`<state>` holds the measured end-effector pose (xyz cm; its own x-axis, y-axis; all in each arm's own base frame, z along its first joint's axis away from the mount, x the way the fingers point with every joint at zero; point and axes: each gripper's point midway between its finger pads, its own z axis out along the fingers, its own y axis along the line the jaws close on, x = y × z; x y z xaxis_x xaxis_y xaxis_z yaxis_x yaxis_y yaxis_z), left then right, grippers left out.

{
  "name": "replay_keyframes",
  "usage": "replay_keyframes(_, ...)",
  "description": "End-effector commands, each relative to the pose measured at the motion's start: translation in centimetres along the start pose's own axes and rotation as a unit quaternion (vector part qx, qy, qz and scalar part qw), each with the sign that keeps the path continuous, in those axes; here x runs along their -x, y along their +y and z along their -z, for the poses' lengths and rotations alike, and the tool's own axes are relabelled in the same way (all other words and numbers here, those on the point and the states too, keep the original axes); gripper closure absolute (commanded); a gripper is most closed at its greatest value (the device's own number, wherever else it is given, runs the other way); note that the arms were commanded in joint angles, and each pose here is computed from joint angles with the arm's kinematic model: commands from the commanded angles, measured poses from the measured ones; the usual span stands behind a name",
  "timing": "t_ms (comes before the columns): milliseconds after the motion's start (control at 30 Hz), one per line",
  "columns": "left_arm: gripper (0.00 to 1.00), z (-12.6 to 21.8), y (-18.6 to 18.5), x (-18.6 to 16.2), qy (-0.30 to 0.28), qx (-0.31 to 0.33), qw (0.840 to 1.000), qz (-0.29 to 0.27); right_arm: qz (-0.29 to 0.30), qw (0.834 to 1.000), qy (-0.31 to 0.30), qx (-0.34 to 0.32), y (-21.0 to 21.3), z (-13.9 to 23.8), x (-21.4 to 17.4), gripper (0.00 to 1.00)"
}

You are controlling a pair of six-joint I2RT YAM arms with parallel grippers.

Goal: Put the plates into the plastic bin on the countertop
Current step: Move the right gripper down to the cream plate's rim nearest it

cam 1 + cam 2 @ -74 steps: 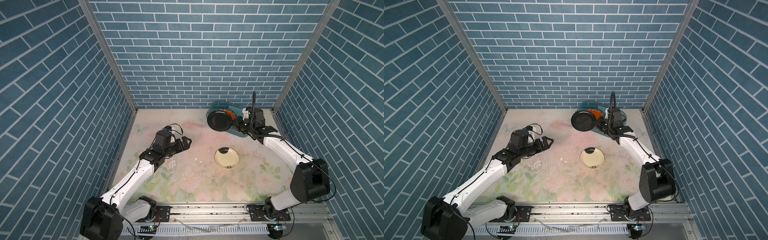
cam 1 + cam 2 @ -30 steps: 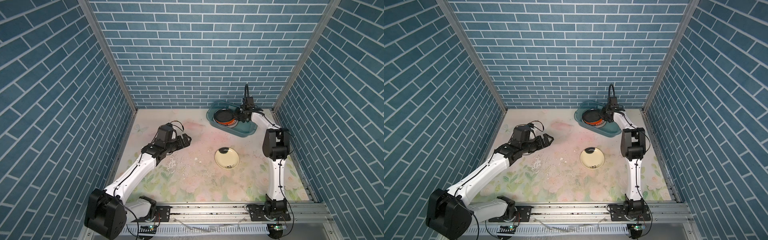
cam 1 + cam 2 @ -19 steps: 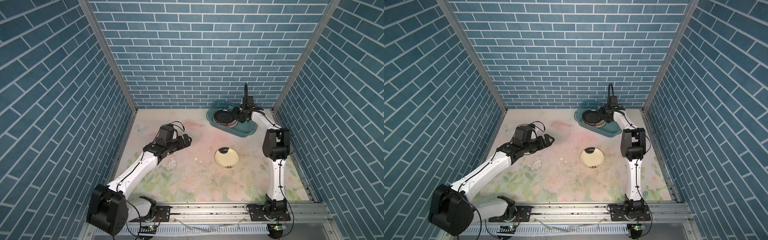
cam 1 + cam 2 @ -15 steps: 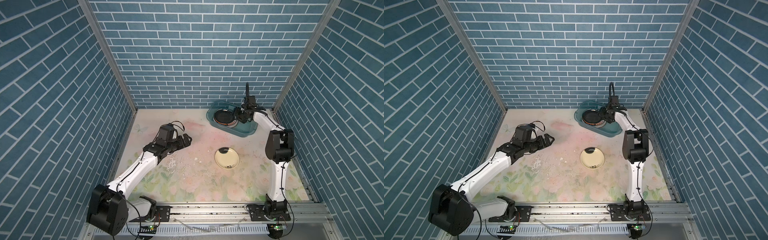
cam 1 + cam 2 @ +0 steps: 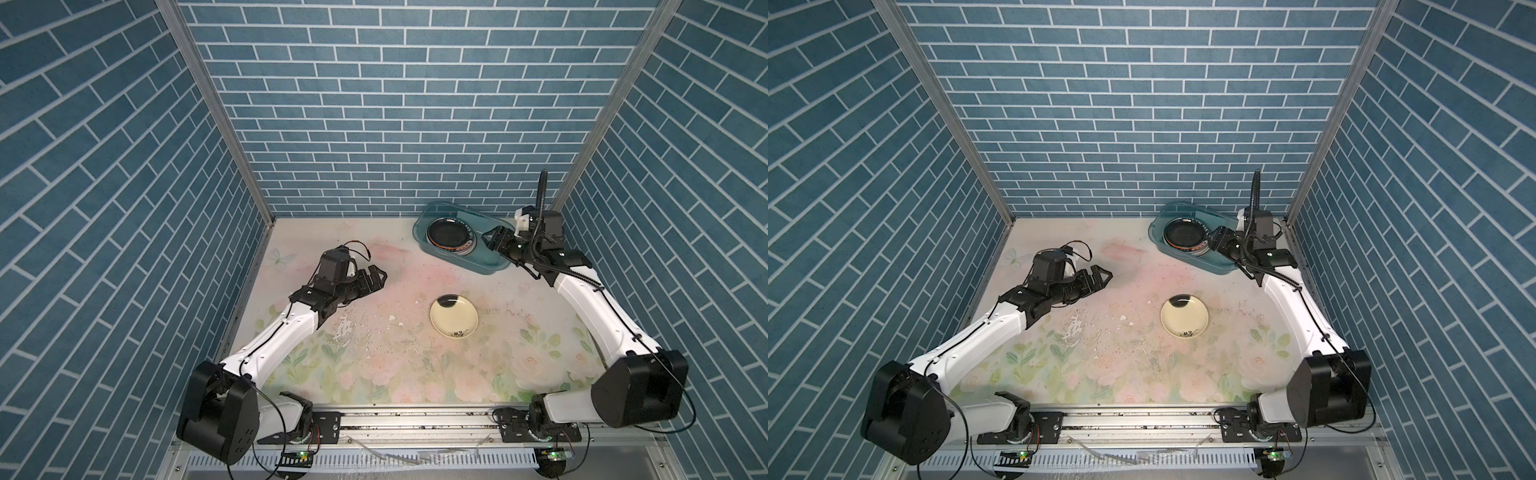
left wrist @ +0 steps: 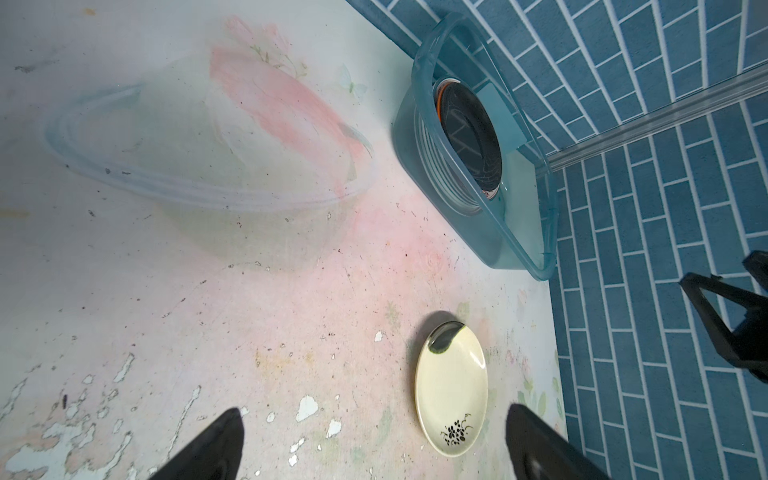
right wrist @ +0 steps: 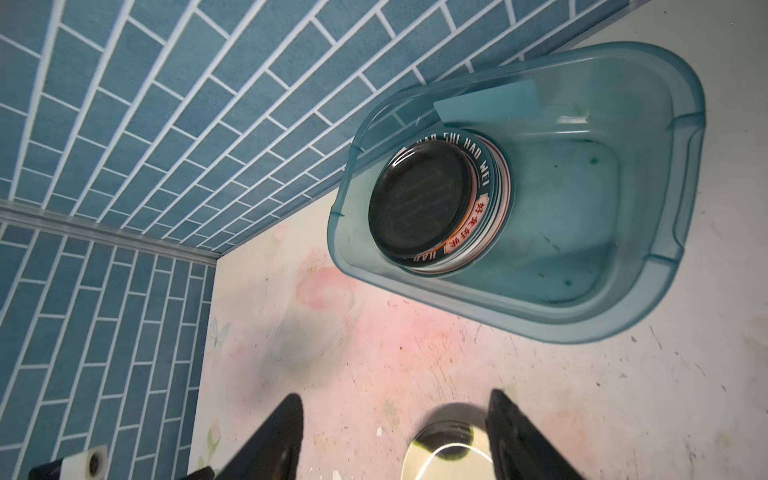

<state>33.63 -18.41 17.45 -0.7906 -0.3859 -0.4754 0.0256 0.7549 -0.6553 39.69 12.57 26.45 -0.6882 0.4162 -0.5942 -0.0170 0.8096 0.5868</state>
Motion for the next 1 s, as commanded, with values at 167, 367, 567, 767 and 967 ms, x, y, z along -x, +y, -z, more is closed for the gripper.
replay_keyframes(167, 0.00, -0.6, -0.8, -2.2, 0.012, -0.022, 1.000, -0.009, -0.036, 0.999, 0.000, 0.010, -2.1, 3.1, -4.9, 0.29)
replay_keyframes(367, 0.01, -0.7, -1.6, -3.8, 0.027, -0.025, 0.999, -0.026, -0.060, 0.998, 0.020, -0.019, -5.6, 2.6, -9.2, 0.30)
replay_keyframes(567, 0.01, -0.6, -2.2, -4.1, 0.020, -0.029, 0.999, -0.035, -0.088, 0.995, 0.044, -0.023, -8.0, 1.3, -12.7, 0.31)
replay_keyframes(767, 0.00, -1.0, -2.6, -4.1, 0.017, -0.031, 0.999, -0.038, -0.124, 0.991, 0.057, 0.009, -8.4, -1.4, -14.1, 0.31)
replay_keyframes(967, 0.00, -0.7, -2.5, -4.1, 0.016, -0.026, 0.999, -0.042, -0.139, 0.988, 0.067, 0.009, -9.2, -3.4, -14.8, 0.32)
